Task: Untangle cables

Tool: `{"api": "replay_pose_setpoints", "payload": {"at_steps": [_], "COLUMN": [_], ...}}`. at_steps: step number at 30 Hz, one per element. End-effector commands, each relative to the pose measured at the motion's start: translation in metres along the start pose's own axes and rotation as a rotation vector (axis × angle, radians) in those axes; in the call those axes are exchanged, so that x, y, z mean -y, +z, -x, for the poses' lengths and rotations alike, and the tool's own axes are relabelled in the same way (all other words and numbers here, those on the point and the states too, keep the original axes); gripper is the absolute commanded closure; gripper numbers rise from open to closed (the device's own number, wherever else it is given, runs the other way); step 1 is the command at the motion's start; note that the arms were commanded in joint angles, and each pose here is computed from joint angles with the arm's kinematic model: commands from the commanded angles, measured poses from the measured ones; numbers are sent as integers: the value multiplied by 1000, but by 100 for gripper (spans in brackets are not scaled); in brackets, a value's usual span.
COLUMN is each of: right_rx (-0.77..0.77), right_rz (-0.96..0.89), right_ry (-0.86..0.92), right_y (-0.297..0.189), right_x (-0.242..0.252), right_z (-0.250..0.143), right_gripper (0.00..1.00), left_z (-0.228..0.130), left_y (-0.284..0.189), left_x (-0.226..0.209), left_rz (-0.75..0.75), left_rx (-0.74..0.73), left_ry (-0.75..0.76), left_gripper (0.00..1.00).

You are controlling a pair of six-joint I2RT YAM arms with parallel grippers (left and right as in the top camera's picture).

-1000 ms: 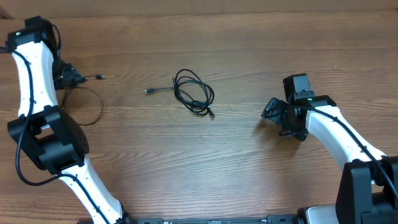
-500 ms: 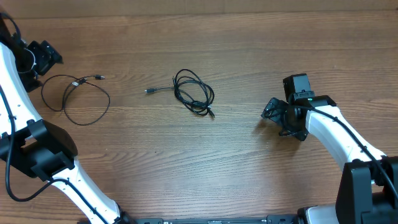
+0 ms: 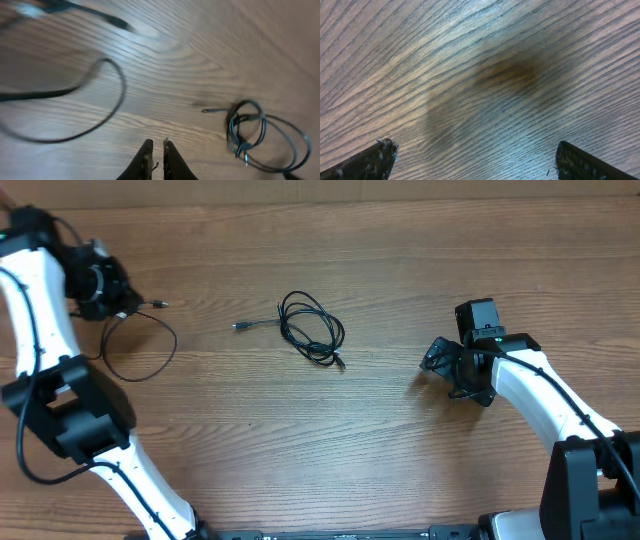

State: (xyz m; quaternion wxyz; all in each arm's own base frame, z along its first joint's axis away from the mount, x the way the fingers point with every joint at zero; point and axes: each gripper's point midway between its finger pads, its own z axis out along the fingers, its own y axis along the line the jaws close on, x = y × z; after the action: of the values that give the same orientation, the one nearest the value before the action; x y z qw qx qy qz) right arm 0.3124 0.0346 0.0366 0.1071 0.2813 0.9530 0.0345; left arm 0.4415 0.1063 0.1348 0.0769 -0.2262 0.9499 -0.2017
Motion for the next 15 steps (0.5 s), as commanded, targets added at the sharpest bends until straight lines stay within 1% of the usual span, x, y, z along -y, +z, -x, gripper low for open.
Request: {"api": "replay_pose_setpoints", "payload": {"at_steps": [1,2,3,4,5,9,13,15], "right_rx": [20,20,20,20,20,20,20,20], "right_rz": [-1,-1,-1,-1,-1,-1,-1,-1], "right_ry": [-2,-2,-2,-2,-2,-2,-2,-2], "right_y": [-3,-3,-3,-3,-3,-3,-3,-3], "right_x": [0,0,0,0,0,0,0,0], "right_z": [4,4,4,4,4,4,4,4], "right_gripper": [0,0,0,0,0,0,0,0], "left_z": [-21,-26,-32,-37,-41,-51,-43,-44], "left_y": [37,46,58,67,73,94,97,102], "left_x": [16,16,15,13,12,-5,-38,-46], "left_rz": [17,38,68,100,123,251,421,446], "left_rx": [-83,-99,-116,-131,-141,-160,-123,-121], "left_ry": [98,111,128,143,154,191,209,210], "left_gripper": [89,89,91,95,96,96,95,94]}}
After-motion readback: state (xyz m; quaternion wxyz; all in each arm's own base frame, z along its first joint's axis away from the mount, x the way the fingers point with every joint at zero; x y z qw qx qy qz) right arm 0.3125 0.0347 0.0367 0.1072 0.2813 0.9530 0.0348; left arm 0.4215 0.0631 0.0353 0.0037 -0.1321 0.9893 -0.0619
